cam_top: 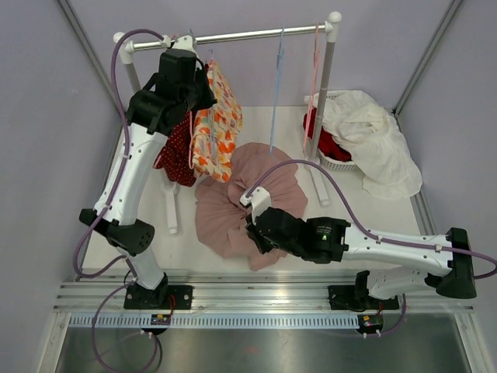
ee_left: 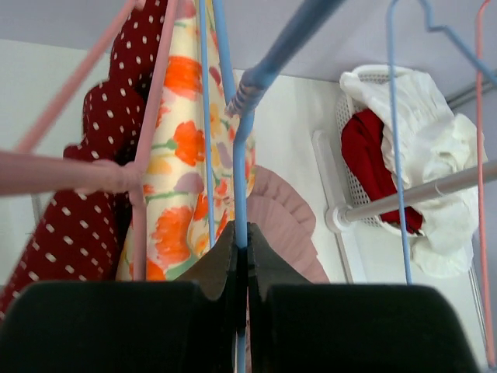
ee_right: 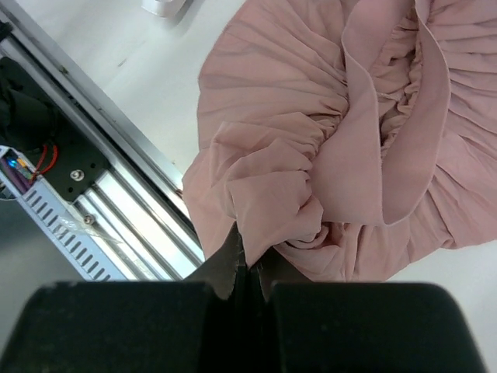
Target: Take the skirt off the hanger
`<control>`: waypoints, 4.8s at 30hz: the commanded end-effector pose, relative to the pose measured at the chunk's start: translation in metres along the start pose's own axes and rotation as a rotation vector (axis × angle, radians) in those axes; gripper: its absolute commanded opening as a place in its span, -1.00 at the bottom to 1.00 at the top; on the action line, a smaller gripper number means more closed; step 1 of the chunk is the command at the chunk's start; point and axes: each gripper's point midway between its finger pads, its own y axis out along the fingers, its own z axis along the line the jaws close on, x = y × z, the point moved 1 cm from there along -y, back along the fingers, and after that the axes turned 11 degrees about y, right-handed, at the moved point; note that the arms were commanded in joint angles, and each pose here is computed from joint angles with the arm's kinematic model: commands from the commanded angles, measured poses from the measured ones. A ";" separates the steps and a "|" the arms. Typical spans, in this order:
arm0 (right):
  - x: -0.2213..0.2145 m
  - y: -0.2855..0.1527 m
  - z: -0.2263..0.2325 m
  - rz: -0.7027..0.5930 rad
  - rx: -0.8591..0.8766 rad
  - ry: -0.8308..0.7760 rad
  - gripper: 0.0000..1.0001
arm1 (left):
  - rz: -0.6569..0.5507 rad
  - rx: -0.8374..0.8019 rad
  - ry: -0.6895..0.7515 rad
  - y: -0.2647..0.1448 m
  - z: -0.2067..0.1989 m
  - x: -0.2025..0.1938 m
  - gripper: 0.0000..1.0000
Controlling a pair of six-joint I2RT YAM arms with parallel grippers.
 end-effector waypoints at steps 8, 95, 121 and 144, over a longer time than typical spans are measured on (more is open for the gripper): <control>0.027 -0.027 -0.048 -0.199 -0.215 0.064 -1.00 | -0.090 0.044 -0.085 0.020 0.040 0.026 -1.00; 0.191 -0.209 -0.310 -0.905 -0.660 0.558 0.99 | -0.214 -0.327 0.052 -0.110 -0.108 0.029 0.97; 0.158 -0.218 -0.288 -0.847 -0.641 0.547 0.99 | -0.179 0.166 0.124 -0.123 0.002 -0.002 0.75; 0.151 -0.223 -0.288 -0.852 -0.664 0.529 0.99 | -0.188 0.140 0.123 -0.083 -0.024 0.002 0.75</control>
